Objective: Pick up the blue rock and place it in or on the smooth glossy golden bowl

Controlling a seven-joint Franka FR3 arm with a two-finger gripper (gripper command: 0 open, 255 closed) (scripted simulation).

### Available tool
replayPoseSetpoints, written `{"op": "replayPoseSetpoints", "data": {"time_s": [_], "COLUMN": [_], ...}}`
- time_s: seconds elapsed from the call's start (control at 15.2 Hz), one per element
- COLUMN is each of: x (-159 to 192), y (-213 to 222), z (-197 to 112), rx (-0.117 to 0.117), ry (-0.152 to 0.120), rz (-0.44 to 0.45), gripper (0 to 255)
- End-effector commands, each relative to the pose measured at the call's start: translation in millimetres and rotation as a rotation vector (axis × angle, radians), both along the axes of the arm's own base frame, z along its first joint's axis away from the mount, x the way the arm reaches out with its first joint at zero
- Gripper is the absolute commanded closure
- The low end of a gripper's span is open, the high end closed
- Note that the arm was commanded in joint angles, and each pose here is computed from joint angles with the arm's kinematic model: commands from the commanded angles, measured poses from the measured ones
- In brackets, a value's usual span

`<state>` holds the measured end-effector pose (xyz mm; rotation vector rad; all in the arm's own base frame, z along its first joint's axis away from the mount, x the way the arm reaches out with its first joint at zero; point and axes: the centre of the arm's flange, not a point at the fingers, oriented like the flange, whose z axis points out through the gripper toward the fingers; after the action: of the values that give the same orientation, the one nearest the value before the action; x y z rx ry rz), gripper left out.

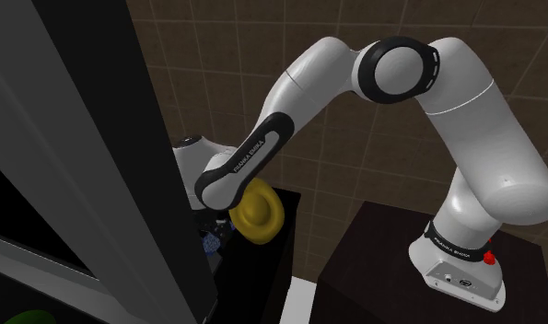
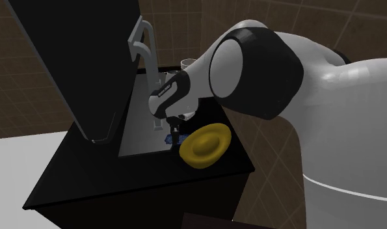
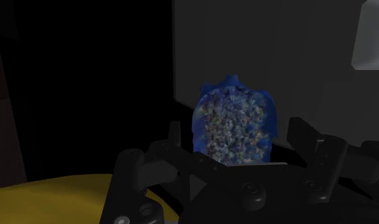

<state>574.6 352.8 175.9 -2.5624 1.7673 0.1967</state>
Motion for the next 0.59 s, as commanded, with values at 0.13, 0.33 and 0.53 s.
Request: {"op": "replayPoseSetpoints", "data": {"time_s": [0.13,0.33,0.53], "x": [-0.2,-0.2,-0.2], "y": [-0.2,-0.2,-0.2], "z": [-0.9,-0.8,-0.8], "rx": [0.000,0.000,0.000], "ry": [0.000,0.000,0.000], "rz": [0.000,0.000,0.000], "gripper": [0,255,255]}}
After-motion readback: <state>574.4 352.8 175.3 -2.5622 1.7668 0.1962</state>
